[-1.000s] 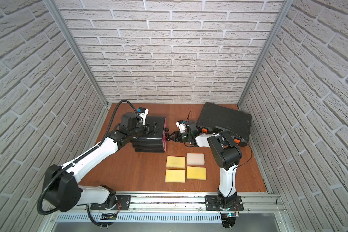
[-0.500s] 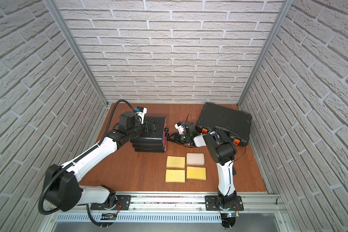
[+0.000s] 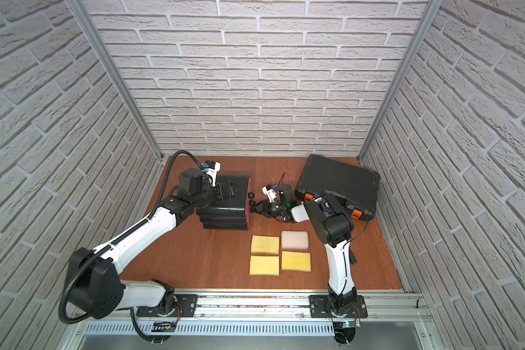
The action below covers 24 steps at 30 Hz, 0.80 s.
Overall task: Take the sponge out of the drawer
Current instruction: Open the drawer in the storage box.
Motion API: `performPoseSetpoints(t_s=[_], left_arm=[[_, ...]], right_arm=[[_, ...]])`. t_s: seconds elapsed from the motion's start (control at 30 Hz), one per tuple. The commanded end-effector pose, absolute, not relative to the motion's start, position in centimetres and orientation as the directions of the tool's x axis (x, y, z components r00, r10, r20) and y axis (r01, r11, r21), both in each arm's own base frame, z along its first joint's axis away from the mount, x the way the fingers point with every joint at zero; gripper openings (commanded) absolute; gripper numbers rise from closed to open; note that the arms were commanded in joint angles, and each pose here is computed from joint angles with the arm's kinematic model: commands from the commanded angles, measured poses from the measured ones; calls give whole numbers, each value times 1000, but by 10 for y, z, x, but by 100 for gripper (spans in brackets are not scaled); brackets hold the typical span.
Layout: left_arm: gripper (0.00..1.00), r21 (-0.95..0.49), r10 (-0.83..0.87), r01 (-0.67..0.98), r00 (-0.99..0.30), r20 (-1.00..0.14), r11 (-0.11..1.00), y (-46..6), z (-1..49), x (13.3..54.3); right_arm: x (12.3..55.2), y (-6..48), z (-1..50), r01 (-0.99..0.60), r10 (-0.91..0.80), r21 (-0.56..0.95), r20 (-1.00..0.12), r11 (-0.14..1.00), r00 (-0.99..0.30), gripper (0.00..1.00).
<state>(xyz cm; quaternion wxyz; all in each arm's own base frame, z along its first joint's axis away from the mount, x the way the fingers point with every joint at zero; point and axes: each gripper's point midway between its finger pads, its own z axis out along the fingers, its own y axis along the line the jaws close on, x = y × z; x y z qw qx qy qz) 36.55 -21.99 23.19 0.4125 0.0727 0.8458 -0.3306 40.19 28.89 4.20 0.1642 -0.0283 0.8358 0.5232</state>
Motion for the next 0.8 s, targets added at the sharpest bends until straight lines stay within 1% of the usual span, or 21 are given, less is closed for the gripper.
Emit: performPoseSetpoints(t_s=[0.0, 0.27, 0.53, 0.57, 0.77], left_arm=[[98, -518, -162, 348, -688, -707, 782, -212, 212, 365], [98, -538, -201, 288, -710, -675, 792, -198, 196, 371], [98, -548, -212, 274, -717, -664, 790, -196, 190, 373], [98, -550, -213, 274, -717, -664, 789, -196, 190, 374], [98, -554, -216, 274, -718, -661, 786, -197, 189, 375]], right_arm=[[411, 278, 37, -212, 167, 843, -331, 494, -929, 20], [407, 245, 35, -183, 207, 820, -342, 541, -917, 18], [400, 209, 20, -120, 246, 785, -329, 607, -912, 17], [401, 204, 31, -132, 253, 780, -351, 611, -901, 17], [399, 180, 31, -99, 274, 744, -362, 661, -891, 17]])
